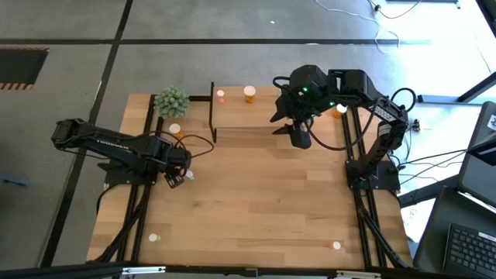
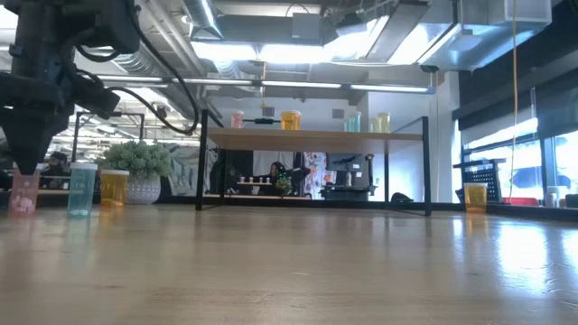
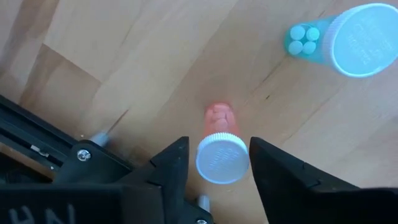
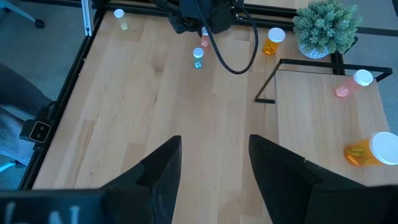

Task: Pick and place medicine bottles onto shelf by color
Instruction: Put the top red medicine bottle on the shelf, aligned with the other red medicine bottle

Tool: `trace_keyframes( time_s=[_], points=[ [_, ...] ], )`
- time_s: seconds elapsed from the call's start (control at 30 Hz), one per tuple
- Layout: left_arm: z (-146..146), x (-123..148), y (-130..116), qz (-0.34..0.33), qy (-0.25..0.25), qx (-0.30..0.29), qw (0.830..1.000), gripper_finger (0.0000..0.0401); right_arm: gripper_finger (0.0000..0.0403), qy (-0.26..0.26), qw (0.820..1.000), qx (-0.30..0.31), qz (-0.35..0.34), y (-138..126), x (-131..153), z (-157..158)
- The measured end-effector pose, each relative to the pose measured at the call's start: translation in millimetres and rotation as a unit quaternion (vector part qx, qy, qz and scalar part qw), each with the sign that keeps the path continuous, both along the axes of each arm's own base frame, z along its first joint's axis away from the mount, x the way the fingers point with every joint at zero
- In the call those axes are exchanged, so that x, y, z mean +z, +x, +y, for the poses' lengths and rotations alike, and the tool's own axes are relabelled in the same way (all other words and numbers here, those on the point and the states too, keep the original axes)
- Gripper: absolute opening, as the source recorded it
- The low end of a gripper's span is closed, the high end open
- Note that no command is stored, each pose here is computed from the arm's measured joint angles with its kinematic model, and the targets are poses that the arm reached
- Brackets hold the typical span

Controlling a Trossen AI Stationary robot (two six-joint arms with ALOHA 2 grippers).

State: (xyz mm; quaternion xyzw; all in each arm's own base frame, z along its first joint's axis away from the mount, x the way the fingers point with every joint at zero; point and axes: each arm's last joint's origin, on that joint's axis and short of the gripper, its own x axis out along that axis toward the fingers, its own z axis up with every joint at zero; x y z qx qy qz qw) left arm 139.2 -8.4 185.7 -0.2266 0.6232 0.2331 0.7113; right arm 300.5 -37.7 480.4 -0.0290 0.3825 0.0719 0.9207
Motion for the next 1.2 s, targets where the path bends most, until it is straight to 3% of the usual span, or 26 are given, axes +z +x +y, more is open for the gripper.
trace_keyframes(
  time_s=[0.3, 0.7, 1.2],
  points=[
    [-1, 0, 0, 0.002, -0.011, -0.001, 1.000, 0.0122, 0.0191, 0.000, 1.000, 0.000, 0.000, 0, 0, 0],
    [-1, 3, 0, 0.003, -0.014, 0.010, 1.000, 0.0119, 0.0191, 0.000, 1.000, 0.000, 0.000, 0, 0, 0],
    [-1, 84, 5, -0.019, -0.020, 0.006, 1.000, 0.0119, 0.0191, 0.000, 1.000, 0.000, 0.000, 0, 0, 0]
  ],
)
